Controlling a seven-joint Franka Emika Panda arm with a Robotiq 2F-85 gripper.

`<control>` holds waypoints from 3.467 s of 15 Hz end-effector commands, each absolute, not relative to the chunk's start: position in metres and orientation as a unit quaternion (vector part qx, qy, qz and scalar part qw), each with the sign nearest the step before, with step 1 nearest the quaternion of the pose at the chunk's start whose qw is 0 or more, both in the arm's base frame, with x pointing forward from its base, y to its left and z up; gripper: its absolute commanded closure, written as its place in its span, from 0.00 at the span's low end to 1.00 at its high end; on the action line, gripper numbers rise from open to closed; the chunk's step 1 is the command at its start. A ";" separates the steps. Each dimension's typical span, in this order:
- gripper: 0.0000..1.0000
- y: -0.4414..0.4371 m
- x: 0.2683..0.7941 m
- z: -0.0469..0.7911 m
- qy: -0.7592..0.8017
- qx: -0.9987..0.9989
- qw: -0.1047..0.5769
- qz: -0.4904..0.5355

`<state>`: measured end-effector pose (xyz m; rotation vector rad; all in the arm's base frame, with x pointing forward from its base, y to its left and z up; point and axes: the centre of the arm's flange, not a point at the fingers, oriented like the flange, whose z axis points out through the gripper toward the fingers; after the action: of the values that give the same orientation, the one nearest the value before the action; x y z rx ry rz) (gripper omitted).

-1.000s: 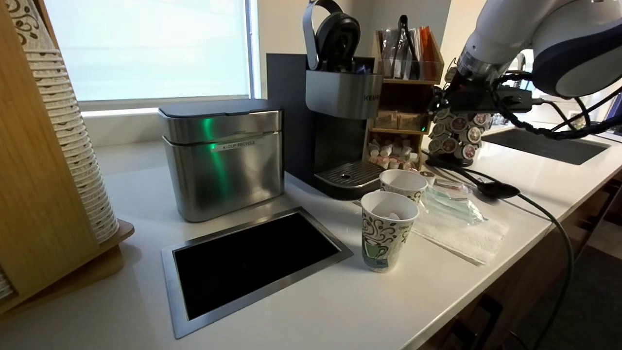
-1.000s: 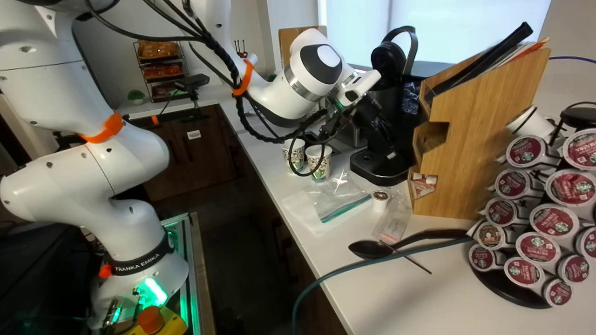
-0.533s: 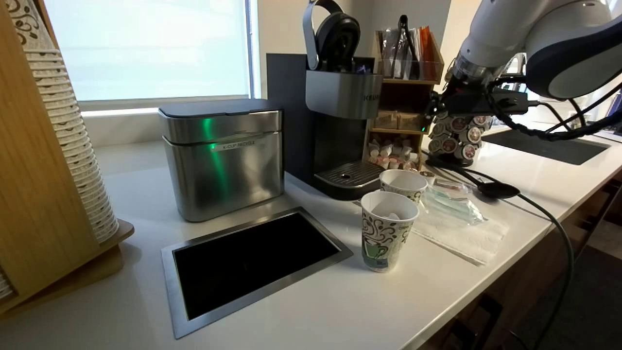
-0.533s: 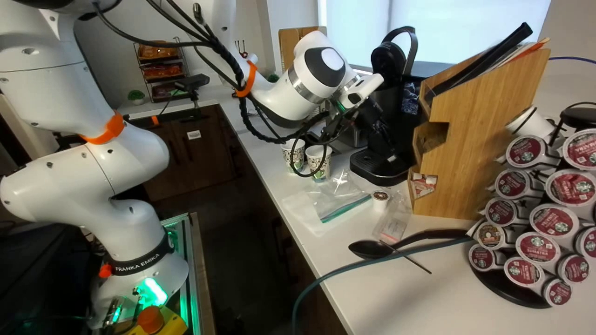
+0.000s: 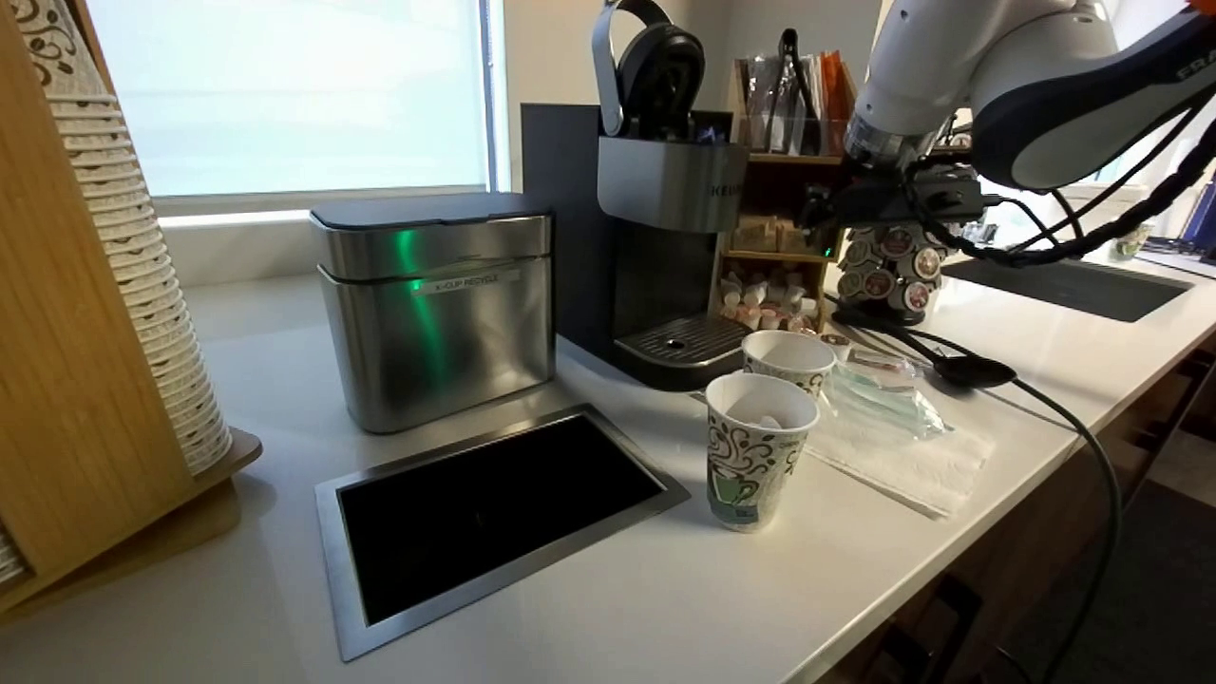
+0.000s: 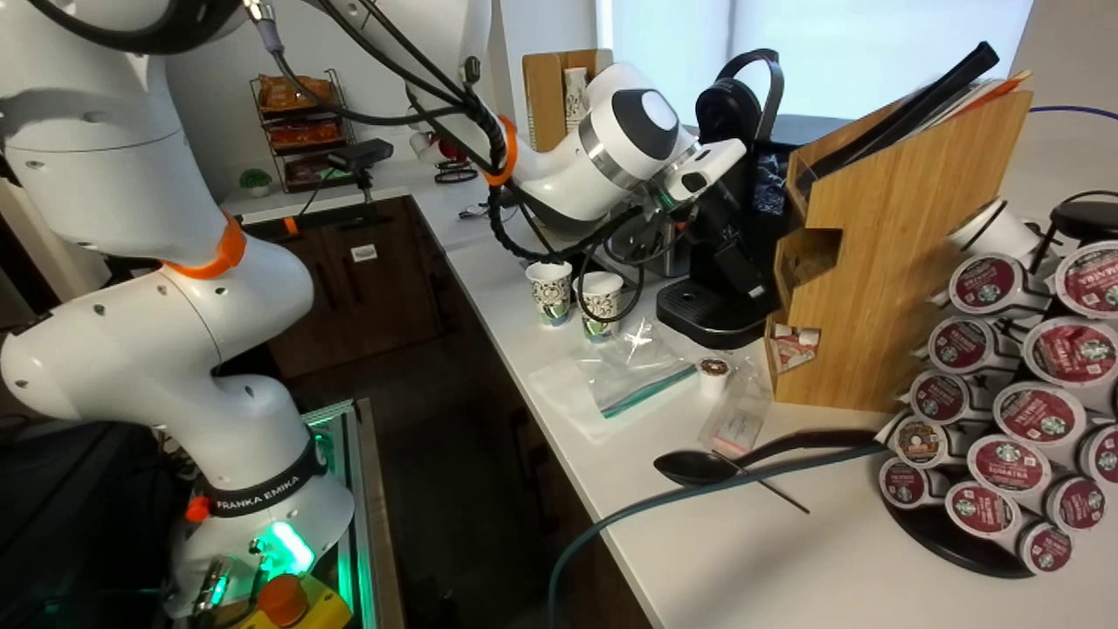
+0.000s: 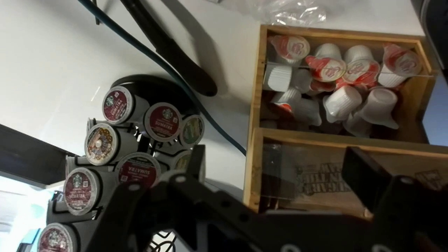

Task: Remove a cookie from the wooden cupboard

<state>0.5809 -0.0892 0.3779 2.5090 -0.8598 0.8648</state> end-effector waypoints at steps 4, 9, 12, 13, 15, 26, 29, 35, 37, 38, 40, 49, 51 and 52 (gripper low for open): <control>0.00 -0.106 0.618 0.357 -0.306 0.876 0.210 0.306; 0.00 -0.112 0.621 0.358 -0.305 0.872 0.236 0.300; 0.00 -0.125 0.614 0.359 -0.304 0.871 0.251 0.291; 0.00 -0.130 0.613 0.358 -0.306 0.871 0.255 0.288; 0.00 -0.142 0.611 0.359 -0.314 0.866 0.263 0.287; 0.00 -0.160 0.547 0.429 -0.224 0.938 0.143 0.222; 0.00 -0.163 0.529 0.441 -0.209 0.950 0.095 0.212; 0.00 -0.151 0.534 0.433 -0.207 0.952 0.062 0.219; 0.00 -0.152 0.534 0.432 -0.207 0.951 0.063 0.219; 0.00 -0.151 0.535 0.430 -0.207 0.952 0.063 0.218; 0.00 -0.143 0.540 0.425 -0.227 0.946 0.051 0.228; 0.00 -0.116 0.574 0.409 -0.199 0.907 0.039 0.368; 0.00 -0.121 0.573 0.402 -0.178 0.913 0.053 0.364; 0.00 -0.121 0.569 0.412 -0.187 0.914 0.041 0.358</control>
<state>0.5693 -0.1212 0.4114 2.7983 -0.5721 1.0958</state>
